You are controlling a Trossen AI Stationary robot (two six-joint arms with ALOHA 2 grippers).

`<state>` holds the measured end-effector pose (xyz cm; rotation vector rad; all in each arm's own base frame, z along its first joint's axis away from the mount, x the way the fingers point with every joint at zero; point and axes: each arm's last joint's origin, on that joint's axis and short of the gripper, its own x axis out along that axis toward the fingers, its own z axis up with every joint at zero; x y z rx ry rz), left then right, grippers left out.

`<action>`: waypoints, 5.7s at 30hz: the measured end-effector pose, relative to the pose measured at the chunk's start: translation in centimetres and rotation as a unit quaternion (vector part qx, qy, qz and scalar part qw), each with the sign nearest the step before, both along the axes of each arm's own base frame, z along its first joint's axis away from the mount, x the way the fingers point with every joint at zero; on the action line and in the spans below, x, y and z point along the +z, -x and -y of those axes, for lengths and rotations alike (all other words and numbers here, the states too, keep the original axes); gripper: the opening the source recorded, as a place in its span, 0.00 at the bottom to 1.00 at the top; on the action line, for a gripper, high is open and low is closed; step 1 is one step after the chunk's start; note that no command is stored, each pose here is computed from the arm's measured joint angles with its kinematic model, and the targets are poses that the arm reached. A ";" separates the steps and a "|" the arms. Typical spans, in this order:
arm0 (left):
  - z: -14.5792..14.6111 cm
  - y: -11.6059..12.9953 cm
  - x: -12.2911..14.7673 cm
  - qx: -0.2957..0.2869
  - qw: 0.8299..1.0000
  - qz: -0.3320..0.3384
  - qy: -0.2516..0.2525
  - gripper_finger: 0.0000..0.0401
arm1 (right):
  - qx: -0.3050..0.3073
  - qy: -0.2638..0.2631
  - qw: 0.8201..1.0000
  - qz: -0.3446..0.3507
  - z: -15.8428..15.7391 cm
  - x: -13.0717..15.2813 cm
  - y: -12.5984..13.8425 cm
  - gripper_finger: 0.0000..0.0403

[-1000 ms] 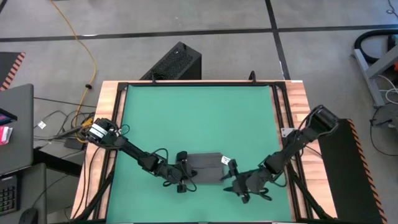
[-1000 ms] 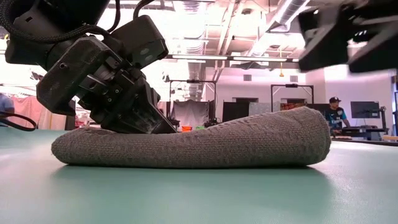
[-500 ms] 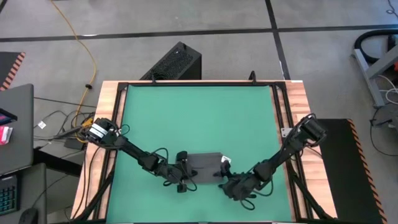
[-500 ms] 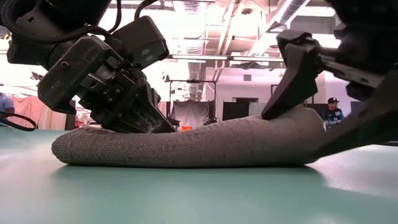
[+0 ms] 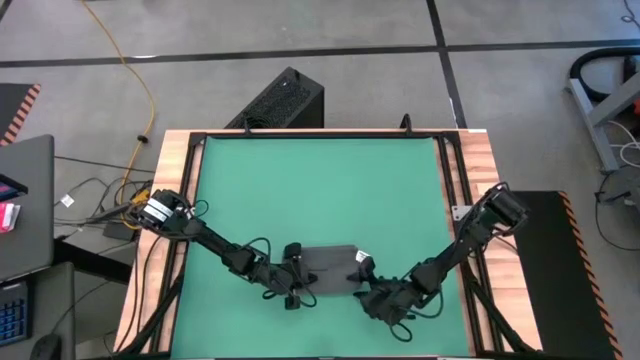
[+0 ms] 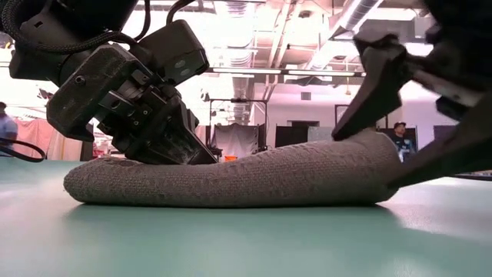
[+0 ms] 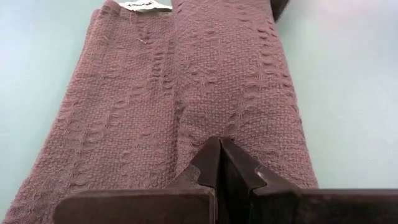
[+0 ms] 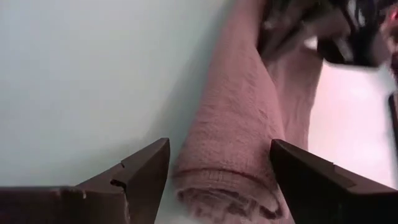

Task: Roll towel
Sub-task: Roll the gray towel

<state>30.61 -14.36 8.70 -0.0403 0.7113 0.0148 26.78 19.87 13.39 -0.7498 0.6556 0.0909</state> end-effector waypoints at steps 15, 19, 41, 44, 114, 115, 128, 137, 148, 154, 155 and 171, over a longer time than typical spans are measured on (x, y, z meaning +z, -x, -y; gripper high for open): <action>0.0 0.0 0.0 -0.001 1.000 0.000 0.000 0.00 | -0.027 0.010 0.999 -0.038 1.6 -0.6 -0.4 0.75; 0.0 0.0 0.0 -0.001 1.000 0.000 0.000 0.00 | -0.052 0.001 0.998 -0.046 2.2 -1.3 -0.7 0.75; 0.2 -0.2 0.2 -0.001 0.999 0.014 0.035 0.00 | -0.106 -0.042 0.993 -0.018 1.8 -1.9 -0.6 0.23; 0.3 -0.3 1.1 -0.001 0.998 0.033 0.049 0.00 | -0.115 -0.054 0.992 -0.018 1.7 -1.9 -0.5 0.23; -1.1 2.9 2.2 0.007 0.977 -0.045 0.209 0.00 | -0.392 -0.428 0.810 -0.084 8.5 2.6 -1.4 0.23; -1.0 2.9 2.2 0.010 0.975 -0.047 0.216 0.00 | -0.399 -0.432 0.805 -0.082 8.7 2.7 -1.5 0.23; -0.9 2.9 2.3 0.020 0.964 -0.062 0.256 0.00 | -0.469 -0.458 0.750 -0.085 13.2 2.3 -2.7 0.23; -0.2 3.2 2.4 -0.020 0.958 -0.066 0.277 0.00 | -0.508 -0.469 0.717 -0.091 16.6 2.1 -3.0 0.23; -0.4 3.4 9.9 0.041 0.997 0.046 0.042 0.00 | -0.522 -0.472 0.698 -0.132 18.2 1.9 -2.6 0.23; -1.2 2.8 10.2 0.042 0.987 0.081 -0.136 0.00 | -0.521 -0.481 0.692 -0.137 18.9 1.9 -2.6 0.23; -1.3 2.5 9.7 0.034 0.986 0.072 -0.149 0.00 | -0.518 -0.483 0.692 -0.140 19.0 1.9 -2.6 0.23; -4.2 -0.6 5.1 0.004 0.958 0.012 -0.287 0.00 | -0.509 -0.500 0.681 -0.166 20.4 1.7 -2.6 0.23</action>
